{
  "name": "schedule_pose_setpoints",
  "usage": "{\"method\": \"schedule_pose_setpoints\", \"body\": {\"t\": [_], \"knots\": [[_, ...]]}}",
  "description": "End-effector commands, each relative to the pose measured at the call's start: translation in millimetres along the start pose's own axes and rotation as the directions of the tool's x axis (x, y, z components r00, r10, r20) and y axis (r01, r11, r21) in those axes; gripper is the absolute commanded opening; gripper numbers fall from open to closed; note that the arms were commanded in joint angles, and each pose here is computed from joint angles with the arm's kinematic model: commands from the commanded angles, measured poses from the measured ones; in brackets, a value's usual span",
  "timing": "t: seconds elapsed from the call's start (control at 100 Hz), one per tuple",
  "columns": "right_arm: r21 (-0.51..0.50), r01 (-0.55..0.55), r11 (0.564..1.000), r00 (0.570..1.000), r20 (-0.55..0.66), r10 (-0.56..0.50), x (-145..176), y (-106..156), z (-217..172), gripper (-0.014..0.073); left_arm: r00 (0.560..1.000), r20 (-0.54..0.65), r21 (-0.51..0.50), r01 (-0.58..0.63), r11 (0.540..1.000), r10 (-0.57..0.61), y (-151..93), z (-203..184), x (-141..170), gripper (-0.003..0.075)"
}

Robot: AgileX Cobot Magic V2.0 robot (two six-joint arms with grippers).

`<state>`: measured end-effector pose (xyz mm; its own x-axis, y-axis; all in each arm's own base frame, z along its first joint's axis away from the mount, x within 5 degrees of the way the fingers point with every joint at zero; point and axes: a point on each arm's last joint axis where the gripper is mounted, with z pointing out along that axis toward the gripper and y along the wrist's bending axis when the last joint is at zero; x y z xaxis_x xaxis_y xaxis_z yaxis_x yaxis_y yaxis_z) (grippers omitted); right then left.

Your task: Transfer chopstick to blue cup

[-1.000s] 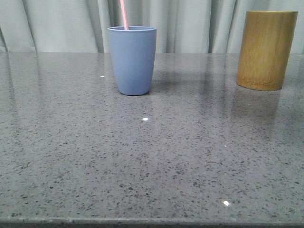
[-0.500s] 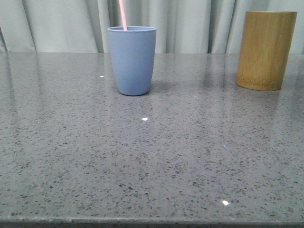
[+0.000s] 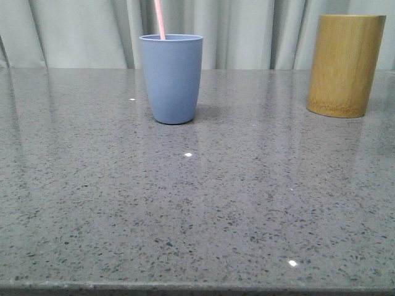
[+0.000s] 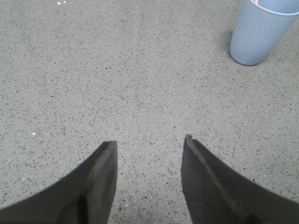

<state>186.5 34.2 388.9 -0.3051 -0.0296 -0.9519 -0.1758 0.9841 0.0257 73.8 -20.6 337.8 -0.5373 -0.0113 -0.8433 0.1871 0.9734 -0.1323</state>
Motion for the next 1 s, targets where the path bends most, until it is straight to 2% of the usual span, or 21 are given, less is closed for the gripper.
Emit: {"method": "schedule_pose_setpoints", "body": {"t": [0.0, 0.13, 0.34, 0.5, 0.7, 0.77, 0.85, 0.92, 0.99], "knots": [[0.013, 0.023, 1.0, 0.998, 0.063, -0.024, 3.3, -1.7, -25.5, 0.0356, 0.996, 0.092, 0.012, 0.015, 1.0, -0.016, -1.7, -4.3, -12.5, 0.0312], [0.013, 0.023, 1.0, 1.0, 0.007, -0.023, 30.6, -1.9, -55.8, 0.0355, 0.996, 0.092, 0.012, 0.015, 1.0, -0.016, -1.7, -4.3, -12.5, 0.0311], [0.013, 0.023, 1.0, 1.0, -0.02, -0.023, 61.6, -2.1, -94.3, 0.0355, 0.996, 0.092, 0.012, 0.015, 1.0, -0.016, -1.7, -4.3, -12.5, 0.0312], [0.013, 0.023, 1.0, 0.999, 0.033, -0.023, 73.7, -2.2, -112.2, 0.0355, 0.996, 0.092, 0.012, 0.015, 1.0, -0.016, -1.7, -4.3, -12.5, 0.0312], [0.013, 0.023, 1.0, 0.998, 0.053, -0.023, 75.5, -2.2, -116.2, 0.033, 0.996, 0.092, 0.012, 0.015, 1.0, -0.016, -1.7, -4.3, -12.5, 0.0311], [0.013, 0.023, 1.0, 0.998, 0.055, -0.023, 75.4, -2.2, -116.2, 0.0293, 0.996, 0.092, 0.012, 0.015, 1.0, -0.016, -1.7, -4.3, -12.5, 0.0311], [0.013, 0.023, 1.0, 0.998, 0.055, -0.023, 75.4, -2.2, -116.2, 0.0214, 0.996, 0.092, 0.012, 0.015, 1.0, -0.016, -1.7, -4.3, -12.5, 0.0301], [0.013, 0.023, 1.0, 0.998, 0.055, -0.023, 75.4, -2.2, -116.2, 0.0128, 0.996, 0.092, 0.012, 0.015, 1.0, -0.016, -1.7, -4.3, -12.5, 0.0252], [0.013, 0.023, 1.0, 0.998, 0.059, -0.024, 75.0, -2.2, -116.2, 0.0032, 0.996, 0.092, 0.012, 0.015, 1.0, -0.016, -1.7, -4.3, -12.5, 0.0171]]}}
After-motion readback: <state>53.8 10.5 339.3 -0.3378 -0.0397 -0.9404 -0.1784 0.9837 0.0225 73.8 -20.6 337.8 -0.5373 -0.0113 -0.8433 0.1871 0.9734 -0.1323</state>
